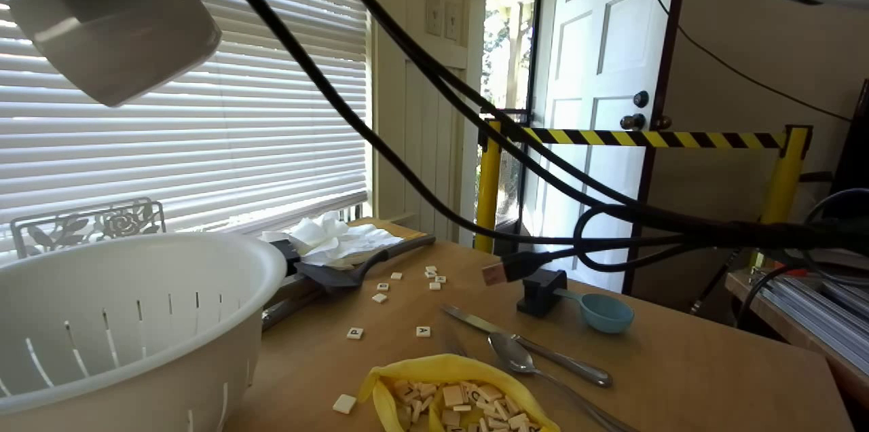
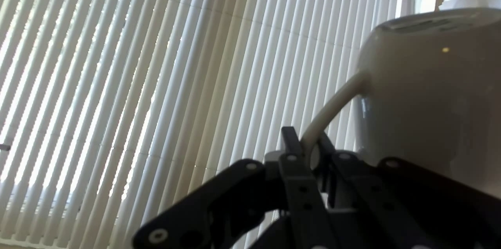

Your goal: Pour the tile letters from the cup into the bowl

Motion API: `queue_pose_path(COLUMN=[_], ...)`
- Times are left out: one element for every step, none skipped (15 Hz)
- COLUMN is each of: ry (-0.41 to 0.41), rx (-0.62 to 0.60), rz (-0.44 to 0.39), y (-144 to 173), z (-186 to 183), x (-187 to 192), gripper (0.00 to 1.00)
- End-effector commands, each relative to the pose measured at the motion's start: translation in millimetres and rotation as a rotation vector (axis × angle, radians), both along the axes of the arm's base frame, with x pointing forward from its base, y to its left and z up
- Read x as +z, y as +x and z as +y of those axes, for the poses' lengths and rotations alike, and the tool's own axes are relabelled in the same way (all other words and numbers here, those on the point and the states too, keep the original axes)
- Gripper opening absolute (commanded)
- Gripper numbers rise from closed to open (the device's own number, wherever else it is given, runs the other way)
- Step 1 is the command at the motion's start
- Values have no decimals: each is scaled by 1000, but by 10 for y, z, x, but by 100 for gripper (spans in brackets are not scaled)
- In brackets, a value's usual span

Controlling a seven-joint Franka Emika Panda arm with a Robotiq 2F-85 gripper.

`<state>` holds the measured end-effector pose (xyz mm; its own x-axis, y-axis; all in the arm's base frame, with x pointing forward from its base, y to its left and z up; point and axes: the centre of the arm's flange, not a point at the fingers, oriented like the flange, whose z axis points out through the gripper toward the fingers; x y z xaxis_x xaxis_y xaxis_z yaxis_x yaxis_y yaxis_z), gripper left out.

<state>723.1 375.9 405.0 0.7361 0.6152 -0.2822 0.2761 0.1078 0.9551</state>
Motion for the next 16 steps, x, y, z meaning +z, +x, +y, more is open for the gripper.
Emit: queue_pose_path(ry=[-134, -164, -203, -236, -258, -286, -300, -330, -309, -302, -321, -260, -265, -276, -195, -186], rx=[49, 61, 74, 82, 90, 97, 103, 112, 115, 106, 111, 88, 87, 82, 55, 66], rz=[35, 51, 74, 91, 103, 122, 128, 146, 142, 135, 151, 136, 146, 156, 145, 146], y=[609, 614, 619, 623, 631, 636, 643, 646, 535, 583, 606, 656, 687, 715, 717, 732], z=[400, 407, 411, 420, 430, 437, 444, 448, 122, 114, 72, 40, -16, -52, -95, -135], x=[216, 232, 252, 266, 275, 287, 290, 305, 182, 125, 77, 78, 55, 41, -15, -24], gripper=[3, 3, 3, 3, 3, 3, 3, 3, 3, 3, 3, 3, 3, 3, 3, 3])
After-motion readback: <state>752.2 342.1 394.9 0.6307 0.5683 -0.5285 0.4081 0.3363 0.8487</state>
